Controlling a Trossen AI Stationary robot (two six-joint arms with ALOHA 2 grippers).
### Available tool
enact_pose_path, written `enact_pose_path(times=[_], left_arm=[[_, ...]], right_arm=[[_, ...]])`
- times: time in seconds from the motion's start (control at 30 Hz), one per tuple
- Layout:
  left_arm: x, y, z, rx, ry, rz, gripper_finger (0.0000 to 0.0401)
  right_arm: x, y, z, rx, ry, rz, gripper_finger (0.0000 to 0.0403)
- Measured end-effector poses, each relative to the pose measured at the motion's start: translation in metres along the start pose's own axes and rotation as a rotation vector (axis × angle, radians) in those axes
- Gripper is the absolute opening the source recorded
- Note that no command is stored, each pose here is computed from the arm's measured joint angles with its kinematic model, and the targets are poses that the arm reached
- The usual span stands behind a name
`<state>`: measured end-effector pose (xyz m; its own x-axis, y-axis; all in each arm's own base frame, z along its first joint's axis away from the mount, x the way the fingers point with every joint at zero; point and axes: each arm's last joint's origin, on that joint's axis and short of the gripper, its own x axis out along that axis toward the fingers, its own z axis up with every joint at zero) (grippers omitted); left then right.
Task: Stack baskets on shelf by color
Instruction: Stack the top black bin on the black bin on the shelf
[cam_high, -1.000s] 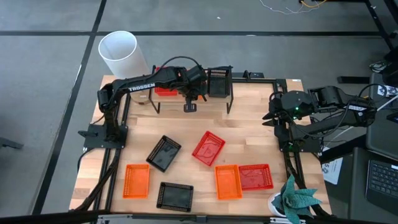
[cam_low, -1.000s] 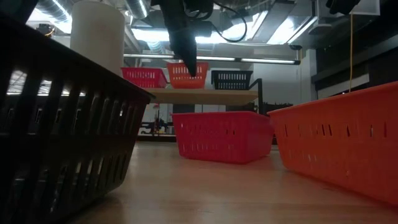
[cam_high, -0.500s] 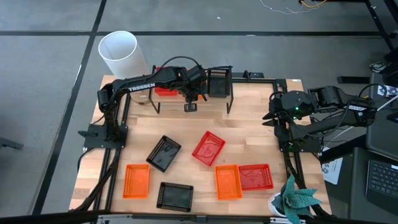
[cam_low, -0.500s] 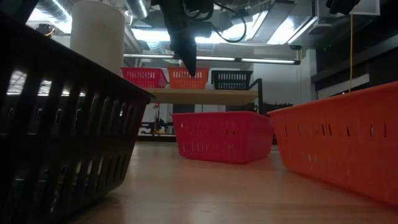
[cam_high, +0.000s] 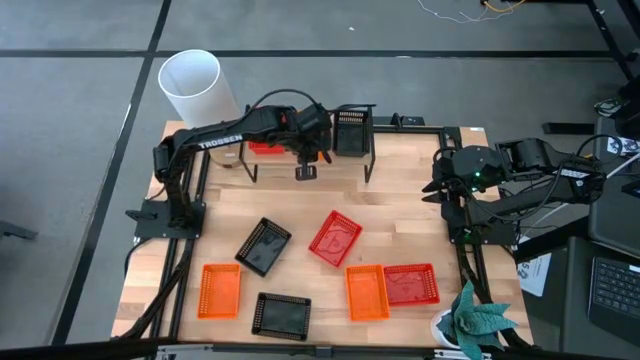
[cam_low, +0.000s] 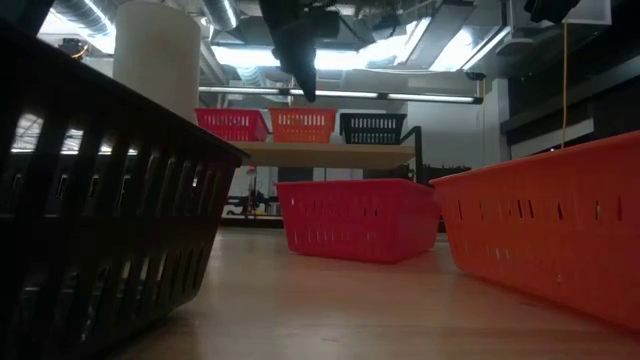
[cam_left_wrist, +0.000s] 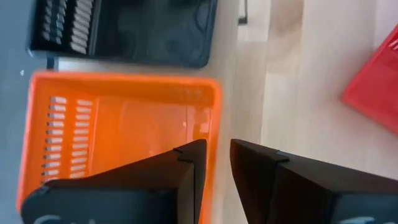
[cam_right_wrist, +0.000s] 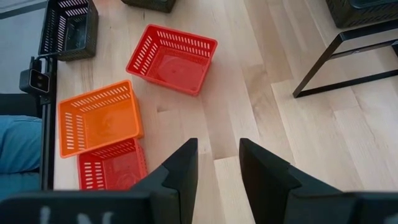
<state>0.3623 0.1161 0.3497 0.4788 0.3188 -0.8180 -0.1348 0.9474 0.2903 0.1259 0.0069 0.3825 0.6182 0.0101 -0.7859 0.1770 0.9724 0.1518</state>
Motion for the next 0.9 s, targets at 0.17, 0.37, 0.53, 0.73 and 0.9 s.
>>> enact_pose_path(times=[0.17, 0.37, 0.53, 0.73, 0.9], left_arm=[[-0.024, -0.007, 0.011, -0.039, -0.034, -0.007, 0.0066], [-0.053, -0.042, 0.007, -0.086, 0.085, -0.162, 0.0066], [-0.065, -0.08, -0.008, -0.072, 0.28, -0.267, 0.0066], [-0.056, -0.135, -0.022, 0.05, 0.389, -0.311, 0.0066], [-0.048, -0.174, -0.041, 0.065, 0.493, -0.3, 0.0066]], right_arm=[[0.0, 0.0, 0.0, 0.0, 0.0, 0.001, 0.0116], [0.0, 0.0, 0.0, 0.027, 0.001, 0.002, 0.0116], [0.0, 0.0, 0.0, 0.025, 0.001, 0.002, 0.0116], [0.0, 0.0, 0.0, 0.024, 0.001, 0.002, 0.0116], [0.0, 0.0, 0.0, 0.023, 0.006, 0.001, 0.0116]])
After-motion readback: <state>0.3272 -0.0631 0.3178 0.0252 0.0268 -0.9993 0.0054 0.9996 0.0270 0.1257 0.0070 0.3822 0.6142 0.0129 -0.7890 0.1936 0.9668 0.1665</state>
